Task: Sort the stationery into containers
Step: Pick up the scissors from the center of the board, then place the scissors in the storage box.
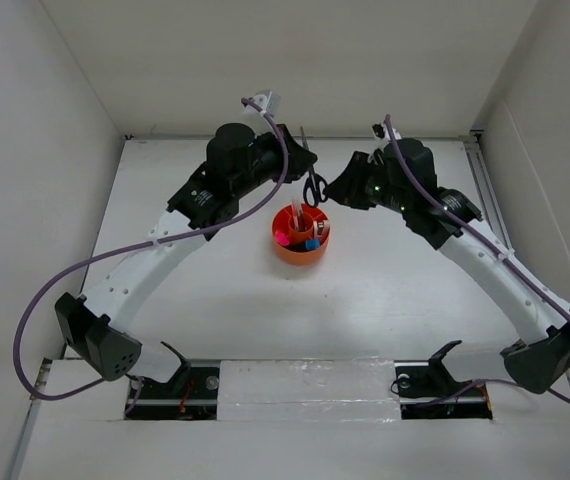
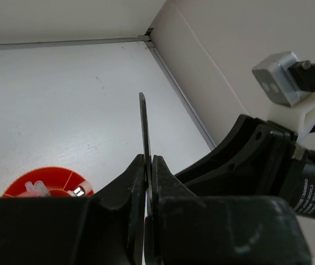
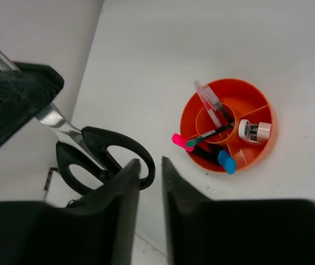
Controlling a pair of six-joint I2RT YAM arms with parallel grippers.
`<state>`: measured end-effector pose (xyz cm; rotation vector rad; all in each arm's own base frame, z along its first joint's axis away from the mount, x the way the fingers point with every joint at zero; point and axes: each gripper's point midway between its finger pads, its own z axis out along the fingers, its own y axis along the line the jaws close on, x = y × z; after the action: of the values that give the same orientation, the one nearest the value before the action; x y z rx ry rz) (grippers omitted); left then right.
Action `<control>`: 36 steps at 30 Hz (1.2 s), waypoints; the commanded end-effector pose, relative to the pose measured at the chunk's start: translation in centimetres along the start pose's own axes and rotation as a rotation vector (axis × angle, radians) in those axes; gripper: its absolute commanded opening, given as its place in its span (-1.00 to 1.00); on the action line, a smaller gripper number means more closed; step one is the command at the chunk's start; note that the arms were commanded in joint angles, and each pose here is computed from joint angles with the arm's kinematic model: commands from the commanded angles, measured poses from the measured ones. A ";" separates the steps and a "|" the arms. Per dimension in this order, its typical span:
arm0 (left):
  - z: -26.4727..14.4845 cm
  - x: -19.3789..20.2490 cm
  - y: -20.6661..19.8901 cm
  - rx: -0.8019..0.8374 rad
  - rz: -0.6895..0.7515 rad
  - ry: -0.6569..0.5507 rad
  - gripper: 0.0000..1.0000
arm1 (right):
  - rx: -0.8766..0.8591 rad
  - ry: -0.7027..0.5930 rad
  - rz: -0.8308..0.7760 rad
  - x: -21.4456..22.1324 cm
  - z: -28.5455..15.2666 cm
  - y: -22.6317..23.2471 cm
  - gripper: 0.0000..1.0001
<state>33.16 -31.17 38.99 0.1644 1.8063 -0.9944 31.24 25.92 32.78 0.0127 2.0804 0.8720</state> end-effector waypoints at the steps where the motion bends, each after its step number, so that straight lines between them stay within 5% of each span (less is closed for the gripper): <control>1: -0.8 -2.8 -2.0 0.078 0.082 -0.079 -1.00 | -0.139 -0.129 -0.046 -4.1 -1.6 2.4 -0.31; 4: -0.6 -3.0 -1.8 0.074 0.115 -0.096 -1.00 | -0.115 -0.123 -0.052 -4.4 -1.3 0.6 0.09; 9: 0.7 -2.4 -0.5 0.046 0.173 -0.091 -1.00 | -0.091 -0.158 -0.055 -5.8 -1.9 -1.4 0.34; 27: 6.8 -7.9 6.0 0.303 0.302 -0.092 -1.00 | 0.023 -0.094 -0.061 -1.4 -6.2 -7.5 0.37; 30: 7.1 -6.4 6.2 0.487 0.305 -0.049 -1.00 | 0.036 -0.089 -0.063 -1.1 -7.1 -7.7 0.37; 36: 8.7 -5.1 8.4 0.490 0.396 -0.023 -1.00 | 0.092 -0.050 -0.078 -0.2 -8.5 -8.8 0.37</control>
<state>48.04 -29.12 32.90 0.5941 1.6144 -1.1263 28.71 14.99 30.40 0.0356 2.0610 0.7494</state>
